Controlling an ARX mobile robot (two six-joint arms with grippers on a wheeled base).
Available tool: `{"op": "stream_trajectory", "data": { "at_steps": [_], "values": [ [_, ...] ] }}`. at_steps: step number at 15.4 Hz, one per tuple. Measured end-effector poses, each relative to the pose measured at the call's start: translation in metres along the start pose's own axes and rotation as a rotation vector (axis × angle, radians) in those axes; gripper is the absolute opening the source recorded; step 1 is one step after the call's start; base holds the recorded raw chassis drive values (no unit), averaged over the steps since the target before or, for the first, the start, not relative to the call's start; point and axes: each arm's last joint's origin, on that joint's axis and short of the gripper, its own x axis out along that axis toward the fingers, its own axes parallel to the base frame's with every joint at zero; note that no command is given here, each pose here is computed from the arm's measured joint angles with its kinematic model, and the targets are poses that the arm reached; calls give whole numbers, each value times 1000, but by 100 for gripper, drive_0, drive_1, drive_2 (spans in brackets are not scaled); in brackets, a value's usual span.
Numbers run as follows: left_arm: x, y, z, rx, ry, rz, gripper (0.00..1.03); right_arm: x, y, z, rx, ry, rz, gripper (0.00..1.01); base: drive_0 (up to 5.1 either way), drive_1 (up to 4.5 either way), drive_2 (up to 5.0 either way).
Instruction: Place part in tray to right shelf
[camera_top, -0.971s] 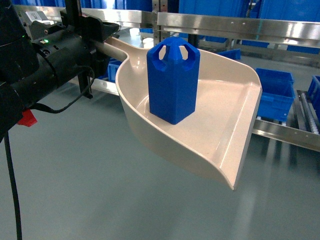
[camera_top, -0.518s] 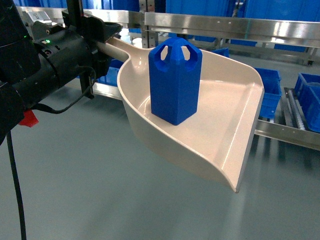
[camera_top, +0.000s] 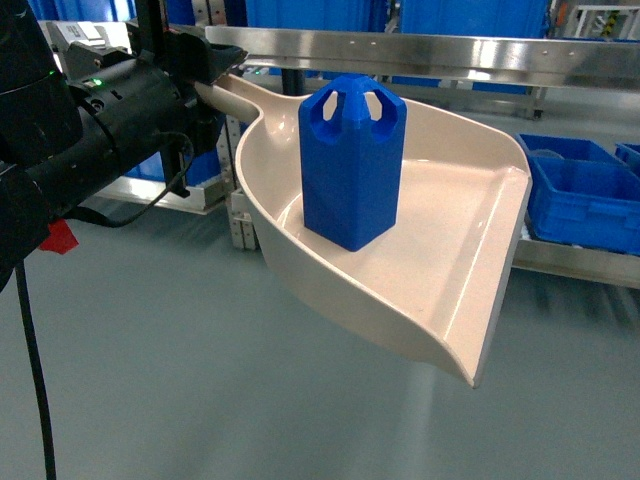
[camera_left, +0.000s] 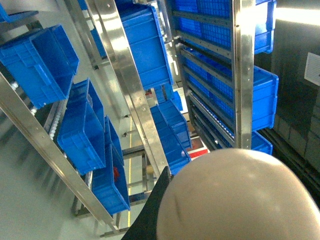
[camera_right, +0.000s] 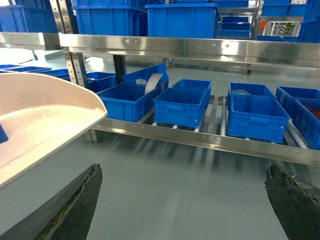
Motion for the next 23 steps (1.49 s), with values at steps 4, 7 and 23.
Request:
{"op": "stream_trajectory", "data": {
  "at_steps": [4,7,23],
  "values": [
    [0,0,2,1,-6,1,12,0,0,0,0,0,0,98,-166,-166,-166],
    [0,0,2,1,-5,1,12,0,0,0,0,0,0,98,-166,-166,-166],
    [0,0,1,1,-7,1,12,0,0,0,0,0,0,98,-64,-64,-64]
  ]
}}
